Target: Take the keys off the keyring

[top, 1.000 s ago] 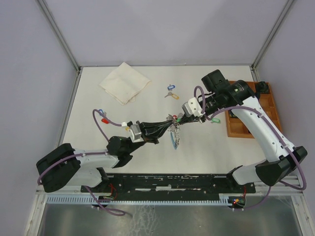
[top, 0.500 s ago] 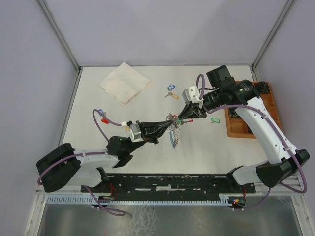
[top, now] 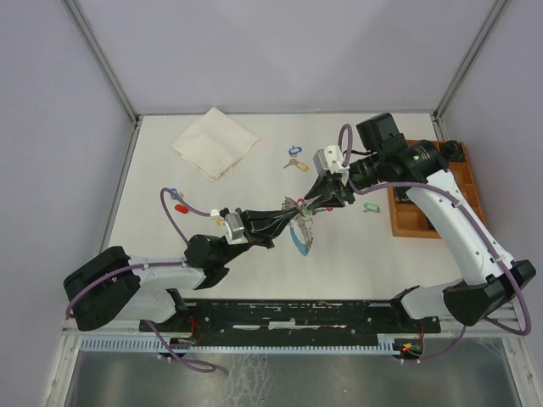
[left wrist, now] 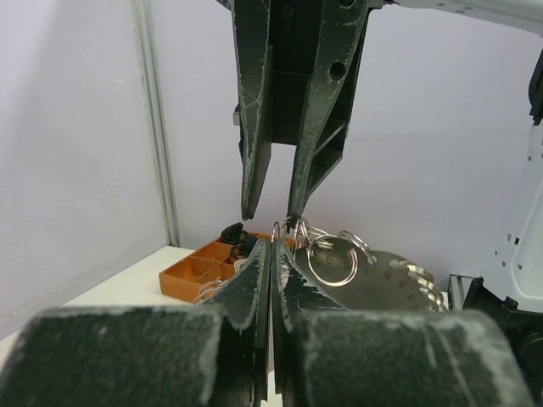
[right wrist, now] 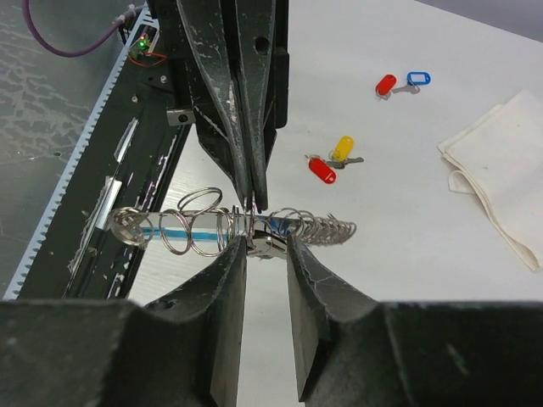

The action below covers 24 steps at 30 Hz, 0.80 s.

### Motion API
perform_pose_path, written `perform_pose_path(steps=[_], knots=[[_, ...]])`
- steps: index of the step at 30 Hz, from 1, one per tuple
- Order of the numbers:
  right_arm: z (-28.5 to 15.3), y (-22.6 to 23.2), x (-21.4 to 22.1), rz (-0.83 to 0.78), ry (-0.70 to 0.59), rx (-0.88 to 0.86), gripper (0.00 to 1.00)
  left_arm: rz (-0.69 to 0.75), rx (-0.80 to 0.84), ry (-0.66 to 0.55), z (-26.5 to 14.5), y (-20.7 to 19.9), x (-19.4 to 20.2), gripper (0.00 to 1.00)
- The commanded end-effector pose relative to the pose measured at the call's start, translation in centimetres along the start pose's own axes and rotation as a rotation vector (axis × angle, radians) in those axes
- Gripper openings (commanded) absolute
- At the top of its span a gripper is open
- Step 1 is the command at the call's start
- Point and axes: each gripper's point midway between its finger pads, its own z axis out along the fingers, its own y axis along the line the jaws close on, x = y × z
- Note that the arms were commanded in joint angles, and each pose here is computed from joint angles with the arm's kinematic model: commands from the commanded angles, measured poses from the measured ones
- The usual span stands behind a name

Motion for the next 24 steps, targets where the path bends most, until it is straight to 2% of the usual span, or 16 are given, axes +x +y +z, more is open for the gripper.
perform_pose_path(steps=[1,14,16,18,24], knots=[[-0.1,1.3,-1.6,-0.008,-0.049,-0.02,0.33,0.011,0.007,-0.215,0.8,-0.2,-5.5,0.03],[1.1,0.5,-0.3,0.044,-0.022,-0.003,0.34,0.001,0.02,-0.22,1.1,-0.4,-5.7,0.03],[1.2,0.4,-0.3,0.048,-0.022,-0.001,0.29,0.0,0.019,-0.221,1.0,-0.4,-5.7,0.03],[1.2,0.4,-0.3,0.05,-0.023,0.001,0.2,0.002,0.016,-0.221,1.0,-0.3,-5.7,0.03],[1.3,0.7,-0.6,0.055,-0.039,-0.011,0.07,0.002,0.015,-0.218,0.9,-0.3,-5.6,0.03]])
